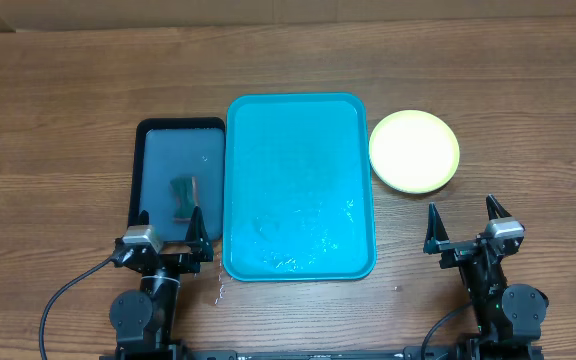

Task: Clean dirty plates on tray and stack at the side

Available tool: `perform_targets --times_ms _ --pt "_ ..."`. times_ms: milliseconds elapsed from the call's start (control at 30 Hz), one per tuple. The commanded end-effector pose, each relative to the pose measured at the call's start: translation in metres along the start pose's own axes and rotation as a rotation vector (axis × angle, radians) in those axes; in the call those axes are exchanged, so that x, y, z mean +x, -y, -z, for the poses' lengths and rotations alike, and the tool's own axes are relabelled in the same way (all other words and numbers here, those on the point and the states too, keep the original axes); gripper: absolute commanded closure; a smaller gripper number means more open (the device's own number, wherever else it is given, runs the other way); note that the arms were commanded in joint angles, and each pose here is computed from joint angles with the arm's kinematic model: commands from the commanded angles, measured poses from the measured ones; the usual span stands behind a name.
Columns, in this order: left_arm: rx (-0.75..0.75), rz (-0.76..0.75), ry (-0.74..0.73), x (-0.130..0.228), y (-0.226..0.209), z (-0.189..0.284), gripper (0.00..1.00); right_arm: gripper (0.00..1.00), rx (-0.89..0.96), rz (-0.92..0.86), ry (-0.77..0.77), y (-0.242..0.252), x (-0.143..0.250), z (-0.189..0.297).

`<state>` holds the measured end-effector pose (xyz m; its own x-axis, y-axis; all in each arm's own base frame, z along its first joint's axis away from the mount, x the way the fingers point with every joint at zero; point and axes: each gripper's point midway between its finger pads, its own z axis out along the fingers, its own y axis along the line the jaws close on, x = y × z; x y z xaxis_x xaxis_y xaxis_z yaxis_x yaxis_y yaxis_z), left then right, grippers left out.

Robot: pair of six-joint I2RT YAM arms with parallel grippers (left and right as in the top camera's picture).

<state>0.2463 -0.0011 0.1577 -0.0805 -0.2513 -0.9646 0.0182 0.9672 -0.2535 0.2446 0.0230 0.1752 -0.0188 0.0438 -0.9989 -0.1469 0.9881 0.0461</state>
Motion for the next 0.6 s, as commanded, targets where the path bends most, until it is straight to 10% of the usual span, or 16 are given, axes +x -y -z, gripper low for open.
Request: perform_targets --times_ms 0,567 --pt "-0.009 -0.159 0.006 -0.0002 -0.0011 0.0004 0.00 0.00 -0.002 0.002 0.003 -0.0001 0.0019 0.0000" --pt "-0.025 -0.220 0.006 -0.0006 -0.0039 0.0004 0.00 0.00 -0.002 0.002 0.003 0.0000 0.0019 0.0000"
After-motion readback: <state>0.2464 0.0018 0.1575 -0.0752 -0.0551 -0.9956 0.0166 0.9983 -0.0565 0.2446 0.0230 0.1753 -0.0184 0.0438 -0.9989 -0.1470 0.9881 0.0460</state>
